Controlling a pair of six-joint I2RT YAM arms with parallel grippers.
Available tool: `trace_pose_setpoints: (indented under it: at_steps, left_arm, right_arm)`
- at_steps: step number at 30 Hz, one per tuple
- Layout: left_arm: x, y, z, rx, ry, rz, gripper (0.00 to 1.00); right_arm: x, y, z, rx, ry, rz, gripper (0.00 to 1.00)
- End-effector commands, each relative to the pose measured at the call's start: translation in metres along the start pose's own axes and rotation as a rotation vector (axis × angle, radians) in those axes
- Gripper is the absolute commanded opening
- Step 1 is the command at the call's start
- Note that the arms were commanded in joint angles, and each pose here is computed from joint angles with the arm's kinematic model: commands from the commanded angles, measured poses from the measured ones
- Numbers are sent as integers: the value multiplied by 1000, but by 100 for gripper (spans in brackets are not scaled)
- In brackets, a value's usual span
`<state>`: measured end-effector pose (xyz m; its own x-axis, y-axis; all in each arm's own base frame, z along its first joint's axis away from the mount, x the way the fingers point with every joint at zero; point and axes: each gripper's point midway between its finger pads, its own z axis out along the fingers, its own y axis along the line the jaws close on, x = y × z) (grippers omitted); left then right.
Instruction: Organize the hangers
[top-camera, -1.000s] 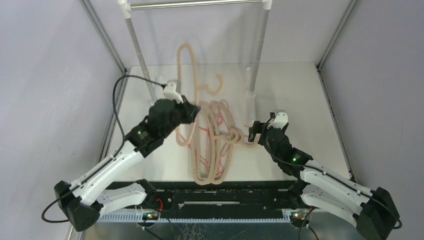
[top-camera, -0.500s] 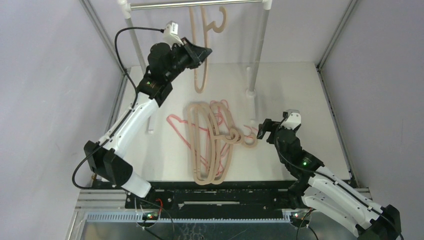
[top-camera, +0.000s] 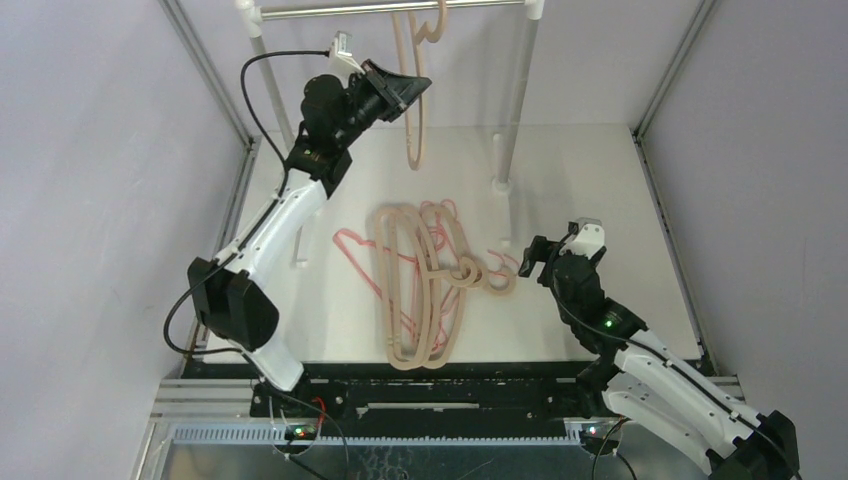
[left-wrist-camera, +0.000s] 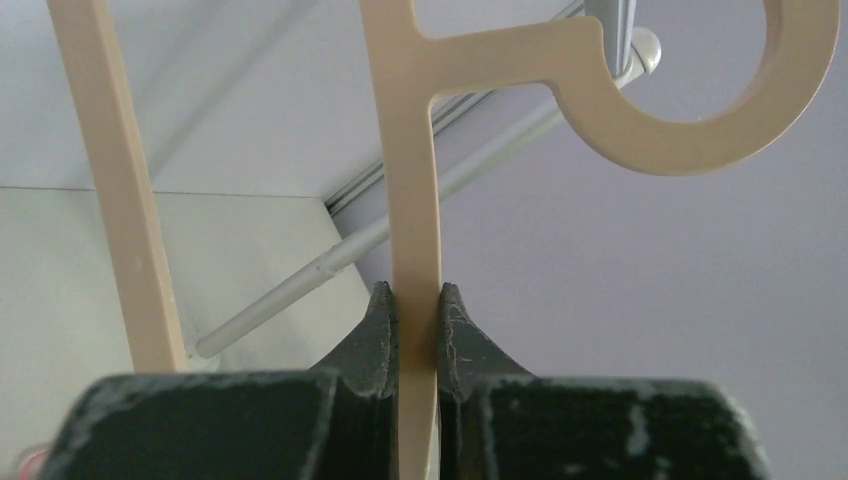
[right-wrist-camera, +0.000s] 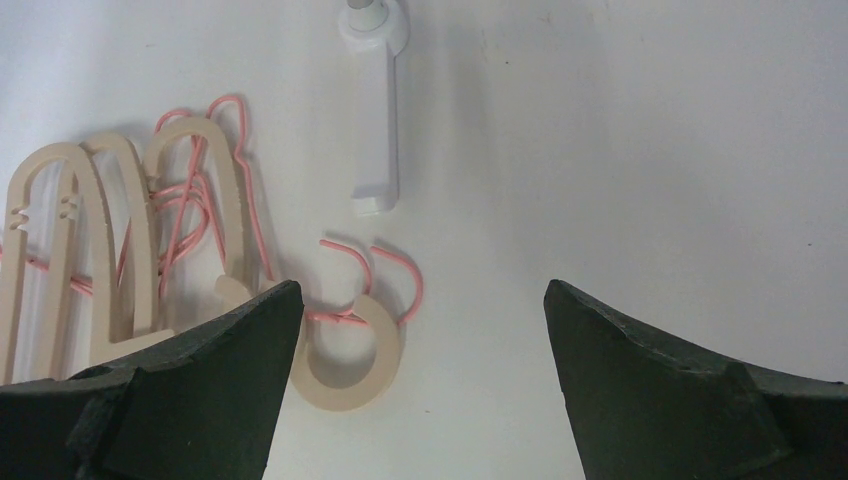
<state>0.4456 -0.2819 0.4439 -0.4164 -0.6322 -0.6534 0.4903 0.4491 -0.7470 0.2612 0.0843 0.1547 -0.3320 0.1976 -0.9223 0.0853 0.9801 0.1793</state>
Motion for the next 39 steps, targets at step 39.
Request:
trace_pose_setpoints:
  at_steps: [39]
  left_arm:
    - [56,-15,108,47,156,-252,16]
  right_arm:
    - [-17,-14,-8,4,-47,56,99]
